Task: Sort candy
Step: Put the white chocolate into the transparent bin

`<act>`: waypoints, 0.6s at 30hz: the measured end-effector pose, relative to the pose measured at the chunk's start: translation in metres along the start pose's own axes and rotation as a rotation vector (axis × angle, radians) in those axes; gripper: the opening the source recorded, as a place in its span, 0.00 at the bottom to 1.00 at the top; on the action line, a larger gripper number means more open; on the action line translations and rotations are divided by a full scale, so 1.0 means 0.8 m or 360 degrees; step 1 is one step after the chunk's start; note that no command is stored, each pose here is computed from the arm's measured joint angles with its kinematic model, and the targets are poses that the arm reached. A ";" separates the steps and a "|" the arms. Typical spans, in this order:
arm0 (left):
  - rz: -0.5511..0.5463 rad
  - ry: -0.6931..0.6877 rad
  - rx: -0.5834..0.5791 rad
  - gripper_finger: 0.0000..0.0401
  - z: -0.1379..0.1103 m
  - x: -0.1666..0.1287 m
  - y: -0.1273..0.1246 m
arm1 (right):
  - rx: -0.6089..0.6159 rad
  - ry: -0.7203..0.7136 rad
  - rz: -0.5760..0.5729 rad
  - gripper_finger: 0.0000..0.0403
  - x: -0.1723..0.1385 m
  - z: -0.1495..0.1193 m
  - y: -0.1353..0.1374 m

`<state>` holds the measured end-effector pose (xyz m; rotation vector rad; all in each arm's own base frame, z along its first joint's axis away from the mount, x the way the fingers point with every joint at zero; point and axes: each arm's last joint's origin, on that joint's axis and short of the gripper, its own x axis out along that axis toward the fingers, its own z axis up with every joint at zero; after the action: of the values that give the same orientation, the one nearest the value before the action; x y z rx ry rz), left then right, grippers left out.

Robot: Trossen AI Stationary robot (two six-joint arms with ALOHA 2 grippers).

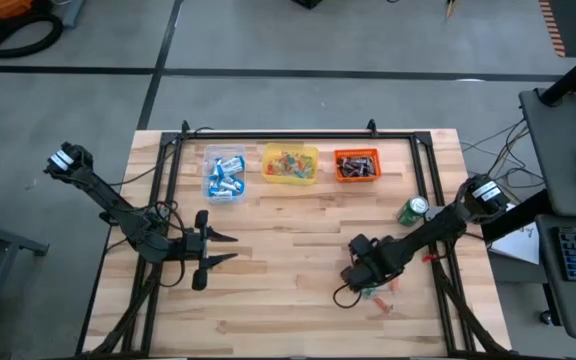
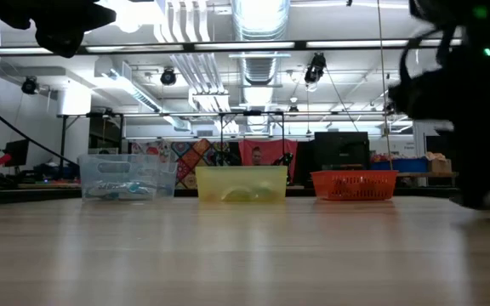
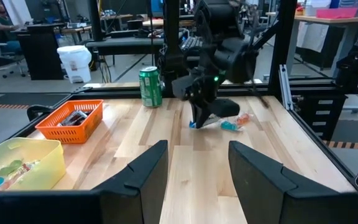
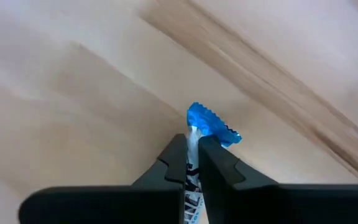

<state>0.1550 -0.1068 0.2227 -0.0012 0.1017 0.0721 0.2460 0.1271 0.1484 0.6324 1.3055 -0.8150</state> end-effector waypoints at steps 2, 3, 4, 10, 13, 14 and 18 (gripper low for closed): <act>0.0000 0.0000 0.0000 0.38 0.000 0.000 0.000 | -0.0027 -0.0078 0.0092 0.04 -0.010 0.004 0.010; 0.0000 0.0000 0.0000 0.38 0.000 0.000 0.000 | -0.0052 -0.0130 0.0149 0.04 -0.016 0.007 0.015; 0.0001 0.0000 0.0000 0.38 0.000 0.000 0.000 | -0.0080 -0.0185 0.0207 0.04 -0.020 0.010 0.021; 0.0000 -0.0004 -0.0004 0.38 0.000 0.000 0.000 | -0.0311 -0.0602 0.0636 0.03 -0.054 0.028 0.060; -0.0003 -0.0024 -0.0024 0.38 0.002 0.000 0.000 | -0.0477 -0.0886 0.0902 0.03 -0.071 0.039 0.083; -0.0007 -0.0036 -0.0036 0.38 0.004 0.000 0.000 | -0.0531 -0.0985 0.0986 0.03 -0.076 0.043 0.091; -0.0195 -0.0085 -0.0096 0.38 0.009 0.001 -0.006 | -0.0776 -0.1437 0.1314 0.03 -0.094 0.060 0.115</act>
<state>0.1566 -0.1114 0.2295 -0.0659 0.0461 -0.0471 0.3433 0.1542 0.2264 0.2823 0.3030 -0.0296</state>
